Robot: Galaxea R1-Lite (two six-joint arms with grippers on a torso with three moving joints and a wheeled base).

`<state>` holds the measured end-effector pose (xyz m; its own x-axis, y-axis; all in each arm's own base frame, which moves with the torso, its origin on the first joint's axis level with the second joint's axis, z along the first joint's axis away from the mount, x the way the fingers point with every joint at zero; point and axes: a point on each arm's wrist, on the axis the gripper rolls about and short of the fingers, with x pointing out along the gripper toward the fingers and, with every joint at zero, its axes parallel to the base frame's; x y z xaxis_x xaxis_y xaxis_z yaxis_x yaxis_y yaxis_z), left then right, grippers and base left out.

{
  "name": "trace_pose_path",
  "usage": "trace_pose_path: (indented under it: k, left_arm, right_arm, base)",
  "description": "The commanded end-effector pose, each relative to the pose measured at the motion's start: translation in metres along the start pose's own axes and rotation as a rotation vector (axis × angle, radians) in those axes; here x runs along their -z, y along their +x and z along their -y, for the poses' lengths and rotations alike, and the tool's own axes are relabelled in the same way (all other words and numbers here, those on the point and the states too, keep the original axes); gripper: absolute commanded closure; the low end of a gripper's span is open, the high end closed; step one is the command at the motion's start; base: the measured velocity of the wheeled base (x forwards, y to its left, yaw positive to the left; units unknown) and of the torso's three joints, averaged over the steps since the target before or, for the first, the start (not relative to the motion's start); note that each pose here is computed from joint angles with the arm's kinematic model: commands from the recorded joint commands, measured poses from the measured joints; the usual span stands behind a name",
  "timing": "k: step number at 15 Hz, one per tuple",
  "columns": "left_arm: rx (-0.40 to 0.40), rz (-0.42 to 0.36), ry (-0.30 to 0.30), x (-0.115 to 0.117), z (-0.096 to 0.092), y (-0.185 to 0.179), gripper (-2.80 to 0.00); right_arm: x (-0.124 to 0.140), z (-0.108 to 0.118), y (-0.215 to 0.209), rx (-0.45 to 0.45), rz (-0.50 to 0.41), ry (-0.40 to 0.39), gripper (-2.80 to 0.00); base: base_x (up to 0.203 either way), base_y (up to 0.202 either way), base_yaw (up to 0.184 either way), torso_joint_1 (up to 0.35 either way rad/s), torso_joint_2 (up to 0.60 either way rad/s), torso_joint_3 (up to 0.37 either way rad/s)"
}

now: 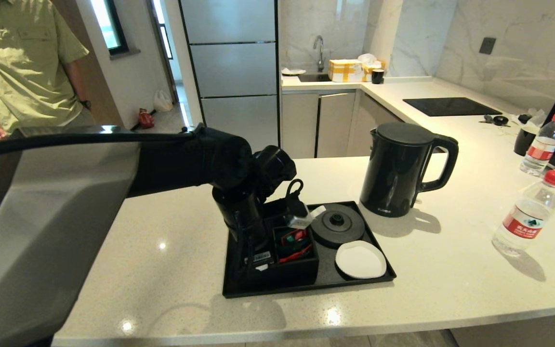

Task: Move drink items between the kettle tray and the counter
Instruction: Pick up the tea bag, then place it on the left

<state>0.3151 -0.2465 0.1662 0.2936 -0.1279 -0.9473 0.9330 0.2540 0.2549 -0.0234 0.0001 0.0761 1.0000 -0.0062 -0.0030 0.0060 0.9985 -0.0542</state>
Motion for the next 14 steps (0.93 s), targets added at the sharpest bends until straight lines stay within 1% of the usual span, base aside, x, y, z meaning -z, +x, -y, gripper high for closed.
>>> trace_pose_path:
  k: [1,7,9,10,11,12,13,14]
  left_arm:
    - [0.006,-0.009,0.005,0.0,0.0,0.002,0.0]
    - [-0.006,0.0,0.004,0.0,0.0,-0.002,0.0]
    - [-0.067,0.079,-0.012,-0.002,-0.006,-0.016,0.0]
    - [-0.095,0.113,-0.032,-0.003,-0.01,-0.022,0.0]
    - [-0.164,0.198,-0.062,-0.007,-0.017,-0.034,0.0]
    - [-0.208,0.233,-0.092,-0.004,-0.021,-0.046,0.0]
    - [-0.23,0.231,-0.114,-0.002,-0.023,-0.049,0.0]
    - [-0.236,0.232,-0.12,-0.002,-0.024,-0.05,0.0]
  right_arm:
    - [0.0,0.0,0.0,0.0,-0.002,-0.001,0.0]
    - [0.0,0.0,0.0,0.0,-0.002,-0.001,0.0]
    - [0.0,0.0,0.0,0.0,-0.002,-0.001,0.0]
    - [0.0,0.0,0.0,0.0,-0.002,-0.001,0.0]
    - [0.0,0.0,0.0,0.0,-0.002,-0.001,0.0]
    - [0.0,0.0,0.0,0.0,-0.002,-0.001,0.0]
    - [0.0,0.0,0.0,0.0,-0.002,-0.001,0.0]
    - [0.0,0.0,0.0,0.0,-0.002,-0.001,0.0]
  base:
    - [0.0,0.0,0.0,0.0,0.0,0.0]
    - [0.0,0.0,0.0,0.0,0.0,0.0]
    - [0.0,0.0,0.0,0.0,0.0,0.0]
    - [0.0,0.0,0.0,0.0,0.0,0.0]
    - [0.0,0.0,0.0,0.0,0.0,0.0]
    - [0.0,0.0,0.0,0.0,0.0,0.0]
    - [0.0,0.0,0.0,0.0,0.0,0.0]
    - [0.0,0.0,0.0,0.0,0.0,0.0]
